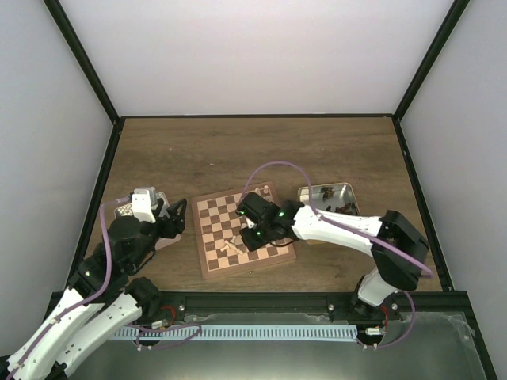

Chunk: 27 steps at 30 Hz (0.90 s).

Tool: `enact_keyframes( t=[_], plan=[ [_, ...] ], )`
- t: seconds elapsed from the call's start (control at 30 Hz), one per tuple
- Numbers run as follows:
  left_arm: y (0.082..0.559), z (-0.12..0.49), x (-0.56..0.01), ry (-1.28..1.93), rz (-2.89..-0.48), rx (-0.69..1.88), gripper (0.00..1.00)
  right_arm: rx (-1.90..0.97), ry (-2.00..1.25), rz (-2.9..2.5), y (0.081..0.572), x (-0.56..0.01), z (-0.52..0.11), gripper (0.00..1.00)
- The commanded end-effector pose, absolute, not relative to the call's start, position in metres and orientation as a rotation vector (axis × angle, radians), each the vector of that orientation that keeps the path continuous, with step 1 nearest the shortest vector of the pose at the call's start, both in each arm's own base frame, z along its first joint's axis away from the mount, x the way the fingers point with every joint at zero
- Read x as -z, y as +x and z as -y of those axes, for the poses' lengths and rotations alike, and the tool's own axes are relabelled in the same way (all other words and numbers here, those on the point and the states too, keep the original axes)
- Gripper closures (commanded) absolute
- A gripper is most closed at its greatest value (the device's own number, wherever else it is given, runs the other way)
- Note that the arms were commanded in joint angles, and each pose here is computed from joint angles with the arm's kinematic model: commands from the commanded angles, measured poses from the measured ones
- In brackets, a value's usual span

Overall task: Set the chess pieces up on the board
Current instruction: Pick up the chess piece from the chessboard, then place the chess piece on the chessboard.

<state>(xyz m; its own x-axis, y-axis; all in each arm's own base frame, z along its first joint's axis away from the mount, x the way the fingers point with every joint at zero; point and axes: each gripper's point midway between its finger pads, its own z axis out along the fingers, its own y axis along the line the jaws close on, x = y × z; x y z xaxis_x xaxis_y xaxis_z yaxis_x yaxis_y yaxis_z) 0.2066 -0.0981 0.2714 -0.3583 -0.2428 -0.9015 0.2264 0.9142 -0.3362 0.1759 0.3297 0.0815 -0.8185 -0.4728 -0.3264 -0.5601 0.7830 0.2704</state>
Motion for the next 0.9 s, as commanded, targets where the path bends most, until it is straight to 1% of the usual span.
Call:
enact_keyframes(
  t=[0.0, 0.1, 0.17, 0.23, 0.43, 0.67, 0.87],
  plan=[
    [0.207, 0.096, -0.273, -0.023, -1.862, 0.487, 0.24, -0.674, -0.833, -2.578, 0.183, -0.128, -0.353, 0.88],
    [0.207, 0.096, -0.274, -0.026, -1.859, 0.487, 0.24, -0.588, -0.763, -2.537, 0.203, -0.135, -0.355, 0.87],
    [0.207, 0.095, -0.275, -0.029, -1.854, 0.489, 0.24, -0.464, -0.692, -2.518, 0.226, -0.136, -0.354, 0.86],
    [0.206, 0.094, -0.275, -0.032, -1.852, 0.488, 0.24, -0.361, -0.657, -2.53, 0.242, -0.126, -0.357, 0.86],
    [0.205, 0.092, -0.278, -0.04, -1.84, 0.491, 0.24, -0.184, -0.577, -2.543, 0.283, -0.106, -0.362, 0.87],
    [0.205, 0.091, -0.277, -0.04, -1.84, 0.488, 0.23, -0.182, -0.519, -2.545, 0.311, -0.098, -0.363, 0.87],
    [0.205, 0.092, -0.277, -0.039, -1.841, 0.489, 0.24, -0.174, -0.503, -2.554, 0.32, -0.09, -0.36, 0.87]
  ],
)
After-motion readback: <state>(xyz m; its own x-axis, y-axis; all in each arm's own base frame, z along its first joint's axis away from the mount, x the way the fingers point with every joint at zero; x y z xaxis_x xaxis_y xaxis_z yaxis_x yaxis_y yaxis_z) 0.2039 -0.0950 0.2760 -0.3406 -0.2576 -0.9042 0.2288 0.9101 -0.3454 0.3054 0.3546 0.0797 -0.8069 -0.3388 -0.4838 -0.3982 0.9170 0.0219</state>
